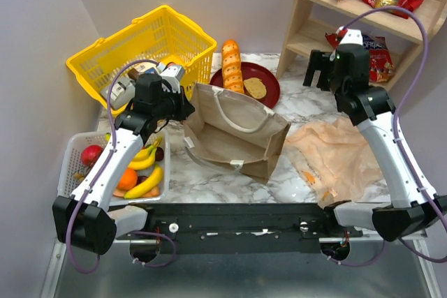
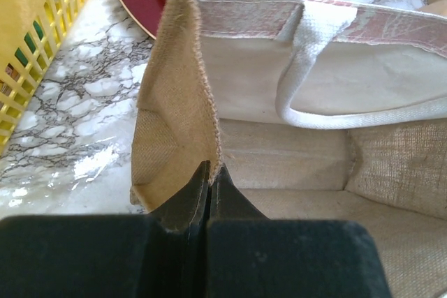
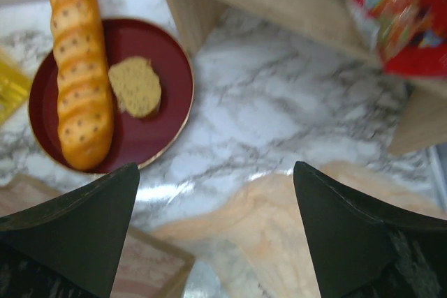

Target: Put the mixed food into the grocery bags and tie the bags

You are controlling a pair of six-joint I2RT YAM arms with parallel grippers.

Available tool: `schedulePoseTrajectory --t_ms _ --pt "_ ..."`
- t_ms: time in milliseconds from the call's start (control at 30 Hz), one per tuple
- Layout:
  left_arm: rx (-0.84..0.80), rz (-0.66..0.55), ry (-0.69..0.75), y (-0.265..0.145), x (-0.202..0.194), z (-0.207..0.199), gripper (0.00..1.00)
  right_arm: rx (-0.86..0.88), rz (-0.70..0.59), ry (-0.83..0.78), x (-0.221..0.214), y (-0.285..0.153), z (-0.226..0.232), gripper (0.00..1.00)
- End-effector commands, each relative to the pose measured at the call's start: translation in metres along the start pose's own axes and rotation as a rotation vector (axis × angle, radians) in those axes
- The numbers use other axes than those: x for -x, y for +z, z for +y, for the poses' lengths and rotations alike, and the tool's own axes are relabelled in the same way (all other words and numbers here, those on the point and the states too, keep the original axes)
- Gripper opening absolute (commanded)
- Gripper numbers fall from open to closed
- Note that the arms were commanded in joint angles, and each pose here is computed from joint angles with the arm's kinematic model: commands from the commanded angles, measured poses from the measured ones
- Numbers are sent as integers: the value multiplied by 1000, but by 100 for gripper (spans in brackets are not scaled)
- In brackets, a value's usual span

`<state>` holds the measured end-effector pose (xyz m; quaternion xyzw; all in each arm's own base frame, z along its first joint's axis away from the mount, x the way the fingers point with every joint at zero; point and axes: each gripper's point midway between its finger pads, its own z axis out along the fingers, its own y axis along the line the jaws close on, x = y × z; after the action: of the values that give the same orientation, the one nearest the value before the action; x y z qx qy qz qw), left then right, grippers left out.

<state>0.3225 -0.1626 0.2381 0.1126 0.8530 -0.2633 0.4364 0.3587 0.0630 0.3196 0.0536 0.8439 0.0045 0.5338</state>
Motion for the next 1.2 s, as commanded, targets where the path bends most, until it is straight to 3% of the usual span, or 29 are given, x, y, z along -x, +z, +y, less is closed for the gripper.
schedulePoseTrajectory --t_ms 0,200,367,667,800,833,867,900,933,967,1167 --pt "-39 -19 29 1 -6 -5 3 -181 32 -210 32 3 -36 100" --pt "-8 -15 34 2 -12 2 3 -337 51 -268 67 30 -80 100" --pt "-6 -7 31 4 -15 3 3 -421 90 -332 71 55 -106 100" --pt "-2 -9 38 3 -14 4 3 -487 152 -383 47 101 -135 99" --pt "0 -14 40 2 -13 4 3 -447 161 -390 38 116 -132 80" --pt "0 -15 42 2 -13 4 3 -433 157 -394 39 118 -130 60" --pt "1 -17 41 2 -13 4 3 -399 156 -397 38 120 -125 46" --pt "1 -18 43 1 -13 3 3 -381 151 -398 39 120 -122 15" --pt "0 -23 44 0 -12 3 2 -362 136 -392 44 114 -118 6" --pt "1 -21 45 0 -12 3 1 -311 122 -395 46 112 -105 1" --pt "-8 -27 48 -1 -11 1 0 -194 5 -494 74 62 -38 1"
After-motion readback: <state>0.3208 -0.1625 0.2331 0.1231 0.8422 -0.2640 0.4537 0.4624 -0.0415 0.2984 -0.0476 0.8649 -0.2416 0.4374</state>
